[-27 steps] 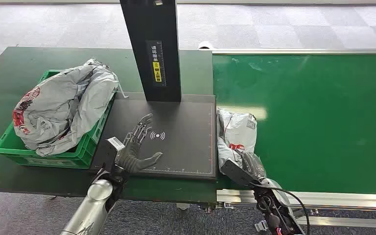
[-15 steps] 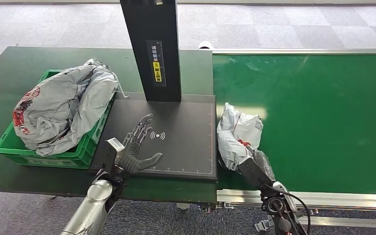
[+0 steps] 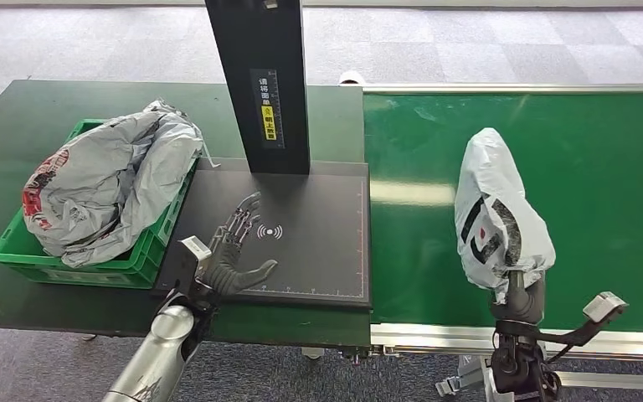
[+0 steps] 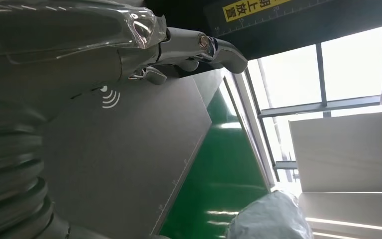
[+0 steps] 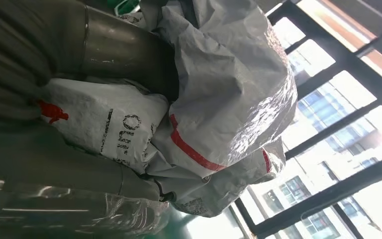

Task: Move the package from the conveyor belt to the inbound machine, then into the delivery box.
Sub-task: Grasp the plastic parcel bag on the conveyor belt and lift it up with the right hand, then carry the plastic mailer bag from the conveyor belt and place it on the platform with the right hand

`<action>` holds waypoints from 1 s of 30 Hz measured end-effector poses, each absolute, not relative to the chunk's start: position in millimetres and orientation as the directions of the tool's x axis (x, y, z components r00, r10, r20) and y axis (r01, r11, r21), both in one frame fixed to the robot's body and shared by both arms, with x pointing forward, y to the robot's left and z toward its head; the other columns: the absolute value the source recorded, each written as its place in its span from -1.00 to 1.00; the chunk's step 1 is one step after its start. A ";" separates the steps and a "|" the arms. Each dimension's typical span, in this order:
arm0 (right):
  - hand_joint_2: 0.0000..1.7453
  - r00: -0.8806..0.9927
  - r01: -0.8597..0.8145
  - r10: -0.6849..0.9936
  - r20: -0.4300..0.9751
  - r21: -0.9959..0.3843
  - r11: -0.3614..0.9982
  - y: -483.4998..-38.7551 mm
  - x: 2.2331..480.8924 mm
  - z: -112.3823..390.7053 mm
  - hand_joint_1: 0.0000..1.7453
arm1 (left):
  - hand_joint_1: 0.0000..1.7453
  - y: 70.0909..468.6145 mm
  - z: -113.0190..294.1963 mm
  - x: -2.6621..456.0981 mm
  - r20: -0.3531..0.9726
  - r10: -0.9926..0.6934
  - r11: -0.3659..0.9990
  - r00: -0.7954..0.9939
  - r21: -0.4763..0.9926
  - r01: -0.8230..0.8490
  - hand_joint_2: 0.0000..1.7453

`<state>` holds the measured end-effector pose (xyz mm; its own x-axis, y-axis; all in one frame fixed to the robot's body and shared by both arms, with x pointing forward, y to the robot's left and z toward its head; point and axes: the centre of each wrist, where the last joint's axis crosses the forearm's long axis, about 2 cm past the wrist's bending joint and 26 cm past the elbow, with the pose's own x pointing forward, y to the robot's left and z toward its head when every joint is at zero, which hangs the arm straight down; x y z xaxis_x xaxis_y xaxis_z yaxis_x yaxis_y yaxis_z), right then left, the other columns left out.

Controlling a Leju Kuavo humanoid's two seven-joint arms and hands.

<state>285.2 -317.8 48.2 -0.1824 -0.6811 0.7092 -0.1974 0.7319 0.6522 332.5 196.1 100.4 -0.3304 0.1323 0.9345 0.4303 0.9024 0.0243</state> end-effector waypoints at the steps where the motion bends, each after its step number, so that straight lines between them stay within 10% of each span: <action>1: 1.00 -0.200 -0.179 -0.684 0.702 0.660 0.730 -319.0 284.8 47.8 1.00 | -1.00 196.2 100.1 332.4 0.935 0.132 0.904 -0.330 0.024 0.428 1.00; 7: 1.00 -0.330 -0.041 -0.402 0.854 0.412 0.910 -322.7 282.7 53.5 1.00 | -1.00 197.4 99.1 331.3 0.930 0.129 0.919 -0.344 0.018 0.394 1.00; 11: 1.00 -0.392 0.050 0.156 0.907 -0.148 0.988 -315.4 281.7 69.1 1.00 | -1.00 202.1 102.9 330.2 0.907 0.121 0.958 -0.404 0.000 0.287 1.00; 15: 1.00 -0.468 0.120 0.571 0.675 -0.592 0.797 -290.0 284.5 87.2 1.00 | -1.00 209.8 111.9 330.4 0.863 0.079 0.993 -0.498 -0.023 0.119 1.00; 30: 1.00 -0.632 -0.011 0.742 0.225 -0.959 0.282 -222.1 317.0 104.3 1.00 | -1.00 214.3 137.3 332.8 0.782 0.076 0.994 -0.619 -0.112 -0.019 1.00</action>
<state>317.0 -222.1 104.3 -0.6319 0.7416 0.2253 -0.0111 0.2819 -0.9594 332.8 214.3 137.3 -0.6191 0.0759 0.7817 -0.0191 0.9936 -0.1117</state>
